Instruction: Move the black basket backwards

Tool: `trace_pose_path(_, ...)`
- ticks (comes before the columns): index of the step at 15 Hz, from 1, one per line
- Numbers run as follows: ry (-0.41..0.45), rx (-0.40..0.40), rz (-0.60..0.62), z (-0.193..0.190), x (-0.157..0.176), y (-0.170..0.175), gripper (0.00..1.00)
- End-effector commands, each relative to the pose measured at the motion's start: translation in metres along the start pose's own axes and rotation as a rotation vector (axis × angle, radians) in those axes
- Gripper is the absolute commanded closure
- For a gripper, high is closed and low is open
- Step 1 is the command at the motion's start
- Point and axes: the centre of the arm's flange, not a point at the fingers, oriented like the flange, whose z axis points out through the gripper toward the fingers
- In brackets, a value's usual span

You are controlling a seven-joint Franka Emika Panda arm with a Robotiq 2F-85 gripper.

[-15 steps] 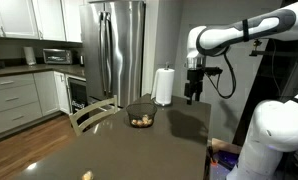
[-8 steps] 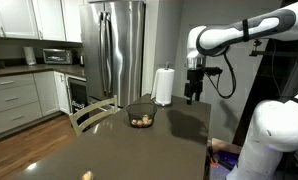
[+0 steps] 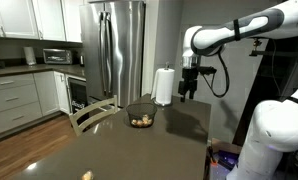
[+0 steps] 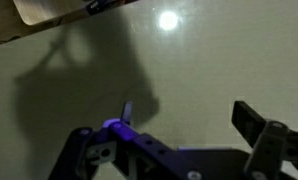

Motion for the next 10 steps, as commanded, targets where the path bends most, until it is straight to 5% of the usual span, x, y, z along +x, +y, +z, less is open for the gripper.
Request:
trace_pose_path(1, 0.011, 0.032, 0.001, -0.003, 0.042, -0.007, 0.00)
trace_pose_path(10, 0.077, 0.051, 0.034, 0.019, 0.126, -0.034, 0.00)
